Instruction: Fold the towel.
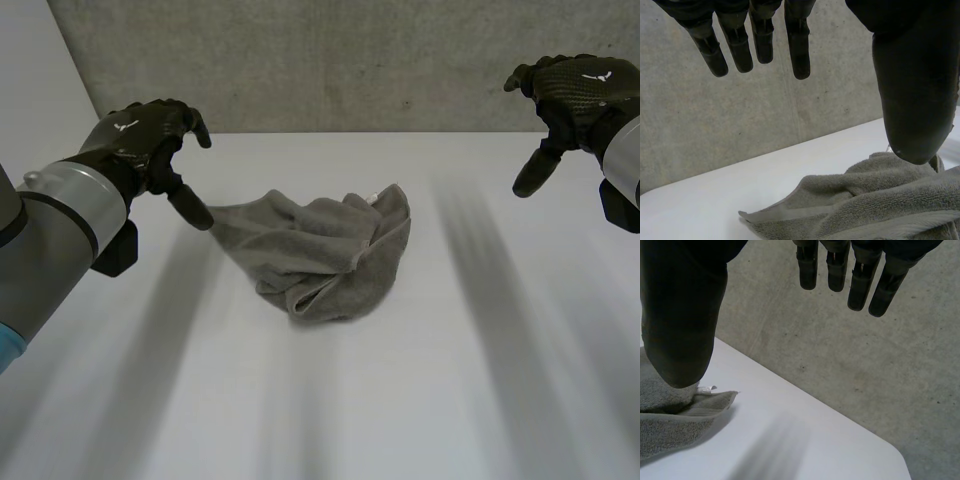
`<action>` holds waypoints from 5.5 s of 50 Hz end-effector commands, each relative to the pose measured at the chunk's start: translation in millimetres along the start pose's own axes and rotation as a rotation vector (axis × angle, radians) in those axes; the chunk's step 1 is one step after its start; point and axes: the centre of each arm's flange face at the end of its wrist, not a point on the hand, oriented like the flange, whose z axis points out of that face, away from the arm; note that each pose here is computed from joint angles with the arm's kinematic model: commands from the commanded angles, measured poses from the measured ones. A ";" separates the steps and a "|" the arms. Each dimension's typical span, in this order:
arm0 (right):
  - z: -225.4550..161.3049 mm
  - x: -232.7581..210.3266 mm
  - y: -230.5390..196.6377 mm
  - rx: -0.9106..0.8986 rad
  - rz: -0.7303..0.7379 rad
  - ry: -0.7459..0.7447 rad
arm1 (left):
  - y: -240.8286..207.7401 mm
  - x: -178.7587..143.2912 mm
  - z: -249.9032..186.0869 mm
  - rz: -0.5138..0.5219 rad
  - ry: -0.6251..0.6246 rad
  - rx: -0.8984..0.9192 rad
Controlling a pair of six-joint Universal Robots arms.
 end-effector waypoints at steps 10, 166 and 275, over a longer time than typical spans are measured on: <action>18.7 -23.4 22.5 -0.007 -0.203 -0.253 | 19.2 15.5 34.2 0.033 0.124 0.090; 15.6 -44.0 101.6 -0.214 -0.207 -0.357 | 67.7 -69.3 24.1 0.199 0.117 0.131; -31.0 -55.3 194.8 -0.183 -0.380 -0.382 | 142.9 -68.0 46.2 0.278 -0.068 -0.180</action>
